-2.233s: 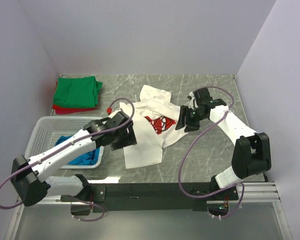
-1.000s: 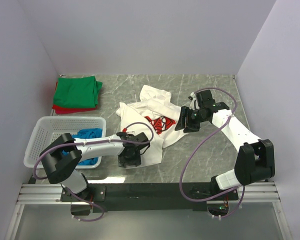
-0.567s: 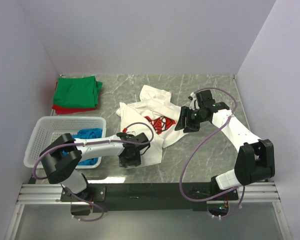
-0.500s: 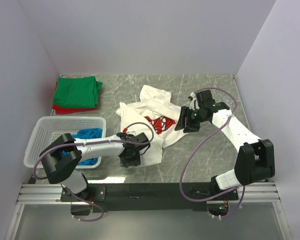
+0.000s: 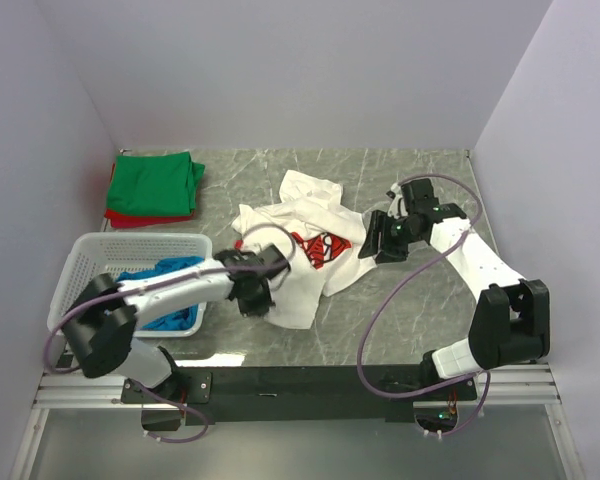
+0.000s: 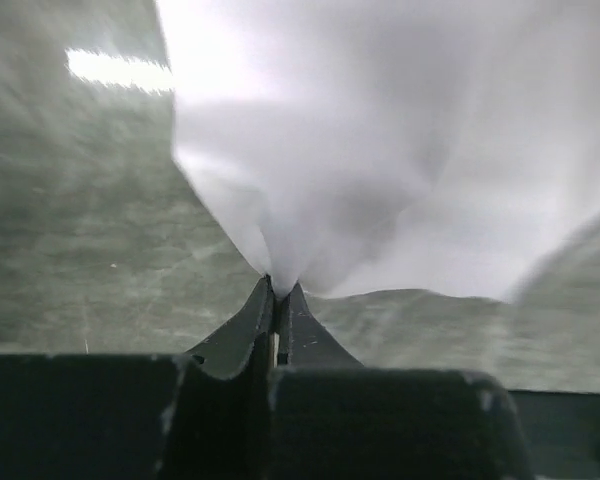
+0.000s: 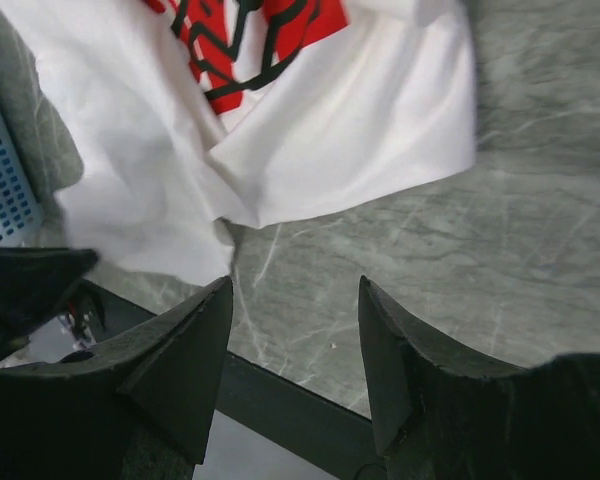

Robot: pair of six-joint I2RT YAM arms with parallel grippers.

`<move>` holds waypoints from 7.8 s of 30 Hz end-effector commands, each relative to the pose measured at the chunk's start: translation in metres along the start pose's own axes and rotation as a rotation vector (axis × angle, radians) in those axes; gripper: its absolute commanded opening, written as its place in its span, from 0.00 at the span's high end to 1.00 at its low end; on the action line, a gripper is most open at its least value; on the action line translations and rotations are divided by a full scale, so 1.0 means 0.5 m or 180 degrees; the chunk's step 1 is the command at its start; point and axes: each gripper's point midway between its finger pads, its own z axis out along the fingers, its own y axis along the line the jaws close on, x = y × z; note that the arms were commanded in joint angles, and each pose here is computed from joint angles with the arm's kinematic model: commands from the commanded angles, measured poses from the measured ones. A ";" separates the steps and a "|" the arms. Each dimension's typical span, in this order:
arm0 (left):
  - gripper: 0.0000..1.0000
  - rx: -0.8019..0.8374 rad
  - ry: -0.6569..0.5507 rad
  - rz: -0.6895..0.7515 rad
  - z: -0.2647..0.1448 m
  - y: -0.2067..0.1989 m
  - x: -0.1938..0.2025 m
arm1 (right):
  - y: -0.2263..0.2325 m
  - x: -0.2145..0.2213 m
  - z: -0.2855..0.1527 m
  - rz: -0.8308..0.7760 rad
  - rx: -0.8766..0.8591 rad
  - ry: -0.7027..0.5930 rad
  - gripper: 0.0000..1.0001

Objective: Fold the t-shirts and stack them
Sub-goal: Flatten the tshirt out

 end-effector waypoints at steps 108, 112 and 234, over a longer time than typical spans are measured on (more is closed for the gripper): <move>1.00 0.1018 -0.1288 -0.0805 -0.349 0.183 -0.427 | 0.048 0.155 0.031 -0.1291 0.0258 0.0273 0.40; 0.99 0.1031 -0.1253 -0.0811 -0.345 0.180 -0.427 | 0.067 0.161 0.044 -0.1264 0.0099 0.0298 0.39; 0.99 0.1137 -0.0860 -0.0666 -0.275 0.160 -0.398 | 0.030 0.011 0.128 -0.0396 0.0177 -0.0027 1.00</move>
